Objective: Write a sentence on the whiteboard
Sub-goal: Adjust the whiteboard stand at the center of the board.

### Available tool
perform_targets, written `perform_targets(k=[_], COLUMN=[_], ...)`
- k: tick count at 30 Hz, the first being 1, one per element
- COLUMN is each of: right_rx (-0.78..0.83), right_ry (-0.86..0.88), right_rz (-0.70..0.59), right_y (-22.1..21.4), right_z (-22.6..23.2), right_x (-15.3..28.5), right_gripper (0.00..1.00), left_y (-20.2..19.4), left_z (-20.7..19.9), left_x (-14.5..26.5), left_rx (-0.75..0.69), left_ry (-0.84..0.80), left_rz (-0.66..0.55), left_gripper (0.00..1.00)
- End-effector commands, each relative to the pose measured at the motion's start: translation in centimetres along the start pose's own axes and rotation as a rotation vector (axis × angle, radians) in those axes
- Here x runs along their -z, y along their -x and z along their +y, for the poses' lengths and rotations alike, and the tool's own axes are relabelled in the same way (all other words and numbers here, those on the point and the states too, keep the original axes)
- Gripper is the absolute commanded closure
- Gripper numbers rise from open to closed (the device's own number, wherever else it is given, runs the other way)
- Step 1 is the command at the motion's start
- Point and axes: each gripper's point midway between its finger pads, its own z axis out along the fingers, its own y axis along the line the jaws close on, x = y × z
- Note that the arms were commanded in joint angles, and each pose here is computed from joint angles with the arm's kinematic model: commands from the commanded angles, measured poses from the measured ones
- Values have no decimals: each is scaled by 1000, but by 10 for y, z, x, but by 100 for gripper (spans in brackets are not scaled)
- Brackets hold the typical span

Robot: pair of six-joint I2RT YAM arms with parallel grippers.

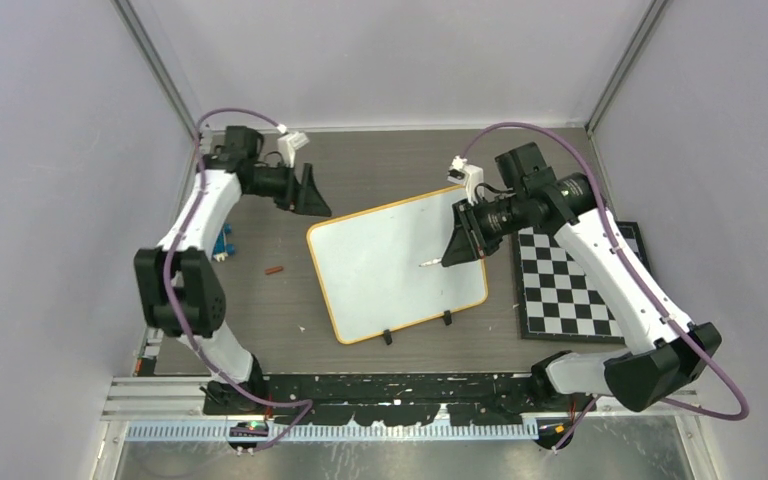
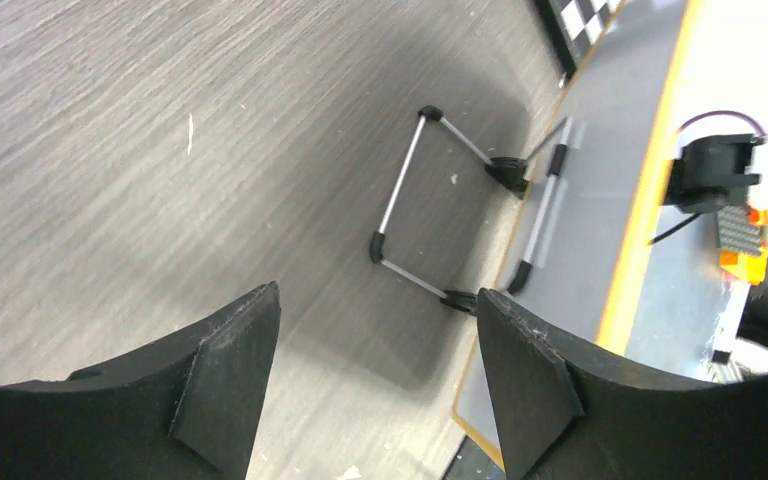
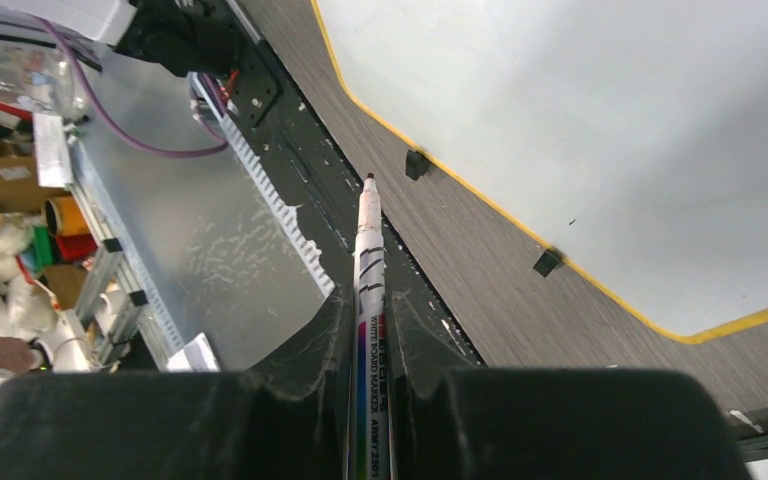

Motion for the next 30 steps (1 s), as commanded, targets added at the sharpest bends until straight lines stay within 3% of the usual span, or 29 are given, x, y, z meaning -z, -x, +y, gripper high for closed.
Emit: perform_targets(k=[1, 3, 7, 12, 16, 19, 23, 27, 30], right_rx=[131, 162, 153, -13, -36, -44, -46, -43, -49], right_ry=[-76, -75, -34, 22, 7, -22, -40, -53, -59], right_rz=[-33, -35, -61, -220, -278, -306, -319, -330, -340], right_y=[19, 24, 37, 63, 67, 68, 64, 59, 55], right_z=[-1, 4, 17, -6, -9, -15, -18, -19, -21], right_x=[-5, -4, 11, 46, 51, 60, 67, 70, 72], right_gripper=[100, 100, 100, 100, 100, 100, 100, 100, 100], left_y=[-14, -19, -30, -75, -115, -146, -179, -209, -220], left_z=[-34, -47, -90, -144, -168, -179, -187, -173, -171], left_x=[52, 74, 94, 88, 46, 7, -46, -82, -100], left_rx=[1, -70, -423, -901, -1212, -1397, -1618, -1801, -1837], left_ry=[-32, 20, 156, 137, 51, -26, -115, -211, -279], left_rz=[-90, -108, -81, 136, 393, 569, 673, 777, 807], left_gripper=[27, 27, 18, 13, 15, 24, 36, 39, 40])
